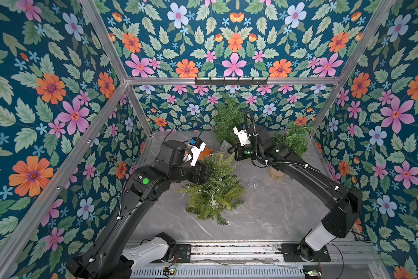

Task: Wrap string light around the christmas tree
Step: Wrap the light string around the Christmas tree.

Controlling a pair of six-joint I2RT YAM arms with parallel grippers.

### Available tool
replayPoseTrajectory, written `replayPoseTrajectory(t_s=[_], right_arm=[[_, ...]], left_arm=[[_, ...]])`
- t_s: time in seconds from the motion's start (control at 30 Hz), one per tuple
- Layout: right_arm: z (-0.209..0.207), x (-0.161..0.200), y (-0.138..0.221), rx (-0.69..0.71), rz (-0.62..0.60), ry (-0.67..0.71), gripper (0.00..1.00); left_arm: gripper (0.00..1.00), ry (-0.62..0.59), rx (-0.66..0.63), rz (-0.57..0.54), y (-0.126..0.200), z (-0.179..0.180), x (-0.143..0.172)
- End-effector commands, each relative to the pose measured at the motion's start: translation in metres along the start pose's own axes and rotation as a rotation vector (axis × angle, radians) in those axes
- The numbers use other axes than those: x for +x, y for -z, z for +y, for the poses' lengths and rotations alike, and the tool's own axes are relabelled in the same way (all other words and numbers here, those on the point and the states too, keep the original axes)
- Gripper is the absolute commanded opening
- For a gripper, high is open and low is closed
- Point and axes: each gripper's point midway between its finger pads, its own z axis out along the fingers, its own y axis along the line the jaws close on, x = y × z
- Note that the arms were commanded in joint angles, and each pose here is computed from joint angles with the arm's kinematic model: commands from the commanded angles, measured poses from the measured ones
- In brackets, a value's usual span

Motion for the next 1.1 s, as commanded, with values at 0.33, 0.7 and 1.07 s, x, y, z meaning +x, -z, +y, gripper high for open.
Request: replayPoseTrajectory(t_s=[0.33,0.7,1.07], right_arm=[[-0.012,0.015,0.028,0.062,-0.02,0.036,0.0],[-0.001,0.022,0.047,0.0,-0.034,0.02,0.0],[0.015,0.036,0.065,-0.052,-0.027,0.015,0.0]], left_arm=[[0.26,0.033,-0.017,-0.041,-0.004,0.004,-0.009],[0.0,0.014,-0.109,-0.135,0.023,0.014,-0.028],[0.0,0.038,-0.295,-0.304,0.048,0.043,-0.052]])
